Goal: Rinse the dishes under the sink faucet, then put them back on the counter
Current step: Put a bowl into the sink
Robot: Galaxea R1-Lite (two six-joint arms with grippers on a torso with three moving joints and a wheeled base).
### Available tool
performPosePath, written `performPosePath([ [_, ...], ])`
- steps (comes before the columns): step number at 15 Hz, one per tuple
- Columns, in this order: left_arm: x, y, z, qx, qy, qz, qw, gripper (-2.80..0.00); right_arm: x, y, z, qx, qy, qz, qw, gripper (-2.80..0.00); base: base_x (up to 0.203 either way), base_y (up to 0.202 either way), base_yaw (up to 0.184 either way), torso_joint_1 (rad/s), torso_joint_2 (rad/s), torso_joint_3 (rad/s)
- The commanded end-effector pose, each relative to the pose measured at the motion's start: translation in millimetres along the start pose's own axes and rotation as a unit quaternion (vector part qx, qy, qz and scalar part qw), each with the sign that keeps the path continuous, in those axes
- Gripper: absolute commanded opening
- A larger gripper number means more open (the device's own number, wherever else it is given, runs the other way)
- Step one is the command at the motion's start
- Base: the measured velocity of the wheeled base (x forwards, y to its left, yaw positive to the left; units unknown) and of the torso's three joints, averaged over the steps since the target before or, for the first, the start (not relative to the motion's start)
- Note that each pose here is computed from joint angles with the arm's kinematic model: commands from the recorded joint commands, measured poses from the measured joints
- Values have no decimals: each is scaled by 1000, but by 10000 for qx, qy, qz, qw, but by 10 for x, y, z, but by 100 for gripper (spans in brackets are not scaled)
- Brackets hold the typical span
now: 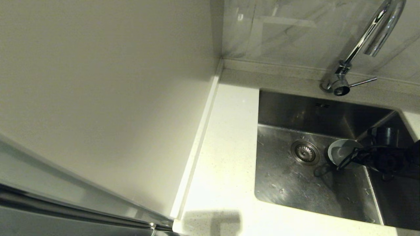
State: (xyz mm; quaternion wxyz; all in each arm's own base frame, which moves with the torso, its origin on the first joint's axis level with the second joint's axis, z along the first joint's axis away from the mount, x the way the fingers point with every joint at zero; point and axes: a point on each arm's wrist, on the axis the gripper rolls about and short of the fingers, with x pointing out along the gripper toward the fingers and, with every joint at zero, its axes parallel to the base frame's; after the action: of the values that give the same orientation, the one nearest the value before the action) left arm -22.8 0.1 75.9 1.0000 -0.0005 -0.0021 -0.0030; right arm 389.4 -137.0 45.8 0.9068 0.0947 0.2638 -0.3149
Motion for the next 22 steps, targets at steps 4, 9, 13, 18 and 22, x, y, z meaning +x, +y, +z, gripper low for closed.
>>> performPosePath([
  [4,2,0,-8,-3,14,-1,10000,-280,240,6,-135,-33,143,-89,9999,-280,0,0,0,0,0,0],
  [9,2,0,-8,-3,14,5,10000,-280,174,9,-10,40,-133,-74,9999,-280,0,0,0,0,0,0],
  [13,2,0,-8,-3,14,-1,10000,-280,123,-7,79,82,-277,-151,9995,-280,0,0,0,7,1,1],
  [18,2,0,-8,-3,14,7,10000,-280,135,-12,75,85,-289,-240,9993,0,0,0,0,0,0,0],
  [22,2,0,-8,-3,14,5,10000,-280,123,-15,93,102,-314,-246,9992,0,0,0,0,0,0,0],
])
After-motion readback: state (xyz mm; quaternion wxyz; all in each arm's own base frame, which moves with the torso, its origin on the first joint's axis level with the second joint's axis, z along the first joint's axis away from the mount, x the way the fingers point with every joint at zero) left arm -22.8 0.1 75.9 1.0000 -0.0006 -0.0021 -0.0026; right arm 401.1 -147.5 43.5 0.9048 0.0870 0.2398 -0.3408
